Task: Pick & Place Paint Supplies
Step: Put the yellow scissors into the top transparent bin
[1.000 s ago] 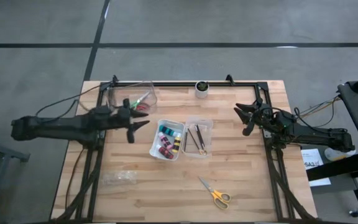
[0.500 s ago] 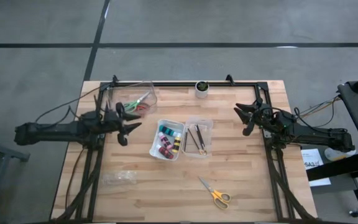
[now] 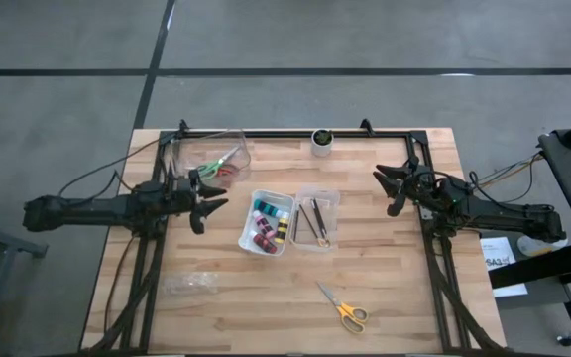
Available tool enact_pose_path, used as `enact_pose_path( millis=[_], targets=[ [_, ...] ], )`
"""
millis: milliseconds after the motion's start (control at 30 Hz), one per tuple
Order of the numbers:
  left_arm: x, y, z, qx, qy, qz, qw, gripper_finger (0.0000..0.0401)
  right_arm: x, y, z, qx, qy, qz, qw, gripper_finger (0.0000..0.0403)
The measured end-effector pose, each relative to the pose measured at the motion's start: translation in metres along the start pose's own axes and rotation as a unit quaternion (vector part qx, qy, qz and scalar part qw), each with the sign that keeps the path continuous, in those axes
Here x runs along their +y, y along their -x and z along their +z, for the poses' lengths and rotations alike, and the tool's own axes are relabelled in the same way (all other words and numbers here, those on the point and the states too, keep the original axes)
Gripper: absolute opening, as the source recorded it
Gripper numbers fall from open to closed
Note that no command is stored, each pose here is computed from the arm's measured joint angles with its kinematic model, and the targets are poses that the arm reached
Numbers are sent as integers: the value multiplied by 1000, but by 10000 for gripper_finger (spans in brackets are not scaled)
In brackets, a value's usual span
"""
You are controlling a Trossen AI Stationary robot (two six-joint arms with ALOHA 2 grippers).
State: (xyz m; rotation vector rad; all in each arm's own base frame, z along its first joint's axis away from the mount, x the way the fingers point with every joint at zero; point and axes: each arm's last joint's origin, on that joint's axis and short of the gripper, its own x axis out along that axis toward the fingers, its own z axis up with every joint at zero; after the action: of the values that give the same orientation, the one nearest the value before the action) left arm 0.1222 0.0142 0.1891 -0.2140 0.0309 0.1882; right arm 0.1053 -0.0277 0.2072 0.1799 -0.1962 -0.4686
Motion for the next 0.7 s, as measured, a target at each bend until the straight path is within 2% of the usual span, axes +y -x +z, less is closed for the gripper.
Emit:
enact_pose_path(
  millis=[167,367,700],
  targets=[
    [0,0,1,-3,22,-1,1000,150,0,0,0,0,0,0,1000,118],
    [0,0,1,-3,24,-1,1000,150,0,0,0,0,0,0,1000,118],
    [2,0,-7,39,20,9,999,150,0,0,0,0,0,0,1000,118]
  ],
)
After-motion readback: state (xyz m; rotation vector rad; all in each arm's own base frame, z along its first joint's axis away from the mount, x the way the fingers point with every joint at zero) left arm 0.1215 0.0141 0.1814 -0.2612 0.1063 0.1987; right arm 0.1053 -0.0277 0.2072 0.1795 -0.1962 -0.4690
